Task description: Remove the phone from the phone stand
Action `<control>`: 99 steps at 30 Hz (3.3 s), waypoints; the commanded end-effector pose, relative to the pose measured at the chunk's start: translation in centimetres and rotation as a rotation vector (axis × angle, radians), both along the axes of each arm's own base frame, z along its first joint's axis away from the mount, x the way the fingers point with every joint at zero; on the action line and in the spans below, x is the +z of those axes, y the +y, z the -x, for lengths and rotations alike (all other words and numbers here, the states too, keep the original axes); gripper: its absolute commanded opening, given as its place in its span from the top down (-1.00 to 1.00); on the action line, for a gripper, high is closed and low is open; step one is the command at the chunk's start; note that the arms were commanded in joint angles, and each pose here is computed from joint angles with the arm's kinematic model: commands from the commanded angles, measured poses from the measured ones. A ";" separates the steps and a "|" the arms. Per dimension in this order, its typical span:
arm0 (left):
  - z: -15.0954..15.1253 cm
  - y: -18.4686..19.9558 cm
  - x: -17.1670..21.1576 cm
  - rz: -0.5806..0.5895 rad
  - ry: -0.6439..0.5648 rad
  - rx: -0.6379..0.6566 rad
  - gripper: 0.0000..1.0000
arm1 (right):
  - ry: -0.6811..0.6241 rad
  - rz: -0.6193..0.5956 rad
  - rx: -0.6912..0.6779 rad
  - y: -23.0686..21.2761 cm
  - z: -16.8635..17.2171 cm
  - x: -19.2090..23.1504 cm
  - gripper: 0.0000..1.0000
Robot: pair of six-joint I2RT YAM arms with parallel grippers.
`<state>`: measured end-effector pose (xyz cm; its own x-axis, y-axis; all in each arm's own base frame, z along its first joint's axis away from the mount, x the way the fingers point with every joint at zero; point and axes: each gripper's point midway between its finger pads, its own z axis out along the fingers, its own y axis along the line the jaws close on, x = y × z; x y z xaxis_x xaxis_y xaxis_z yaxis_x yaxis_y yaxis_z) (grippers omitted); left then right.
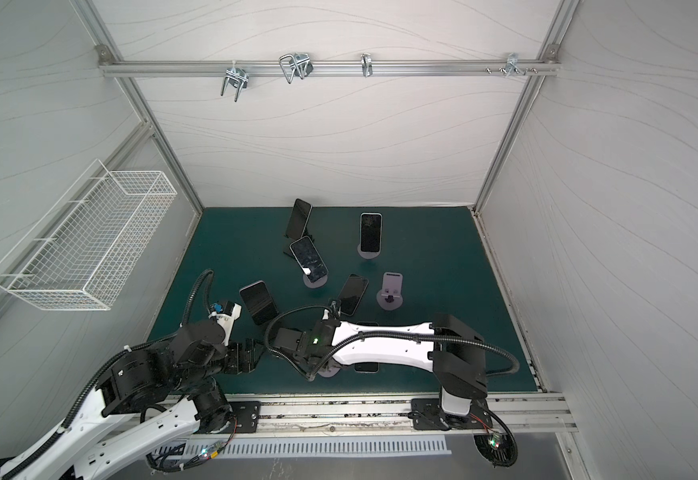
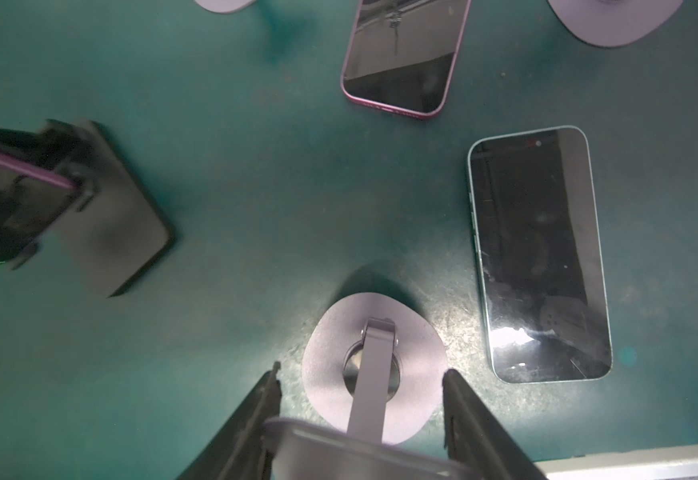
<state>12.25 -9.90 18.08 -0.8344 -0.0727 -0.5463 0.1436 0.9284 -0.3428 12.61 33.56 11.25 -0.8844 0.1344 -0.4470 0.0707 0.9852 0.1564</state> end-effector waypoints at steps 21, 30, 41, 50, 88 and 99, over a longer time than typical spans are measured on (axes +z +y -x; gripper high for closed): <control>-2.0 -4.2 -0.3 0.022 0.003 -0.089 -0.72 | -0.018 -0.140 0.054 -6.4 -2.7 5.3 0.10; -4.8 -10.1 0.1 0.073 -0.003 -0.189 -0.71 | 0.004 -0.094 -0.058 -15.9 -3.6 5.4 0.10; -5.8 -14.9 1.8 0.115 -0.028 -0.285 -0.71 | 0.056 -0.082 -0.149 -22.5 -3.1 4.5 0.11; -5.7 -18.6 1.9 0.126 -0.028 -0.362 -0.71 | 0.070 -0.108 -0.243 -25.9 -5.4 3.6 0.11; -7.2 -23.7 1.5 0.114 -0.018 -0.454 -0.71 | 0.076 -0.094 -0.413 -31.0 -29.3 -1.8 0.07; -7.9 -22.3 1.8 0.028 -0.049 -0.436 -0.71 | 0.086 -0.118 -0.467 -30.5 -33.0 -3.4 0.04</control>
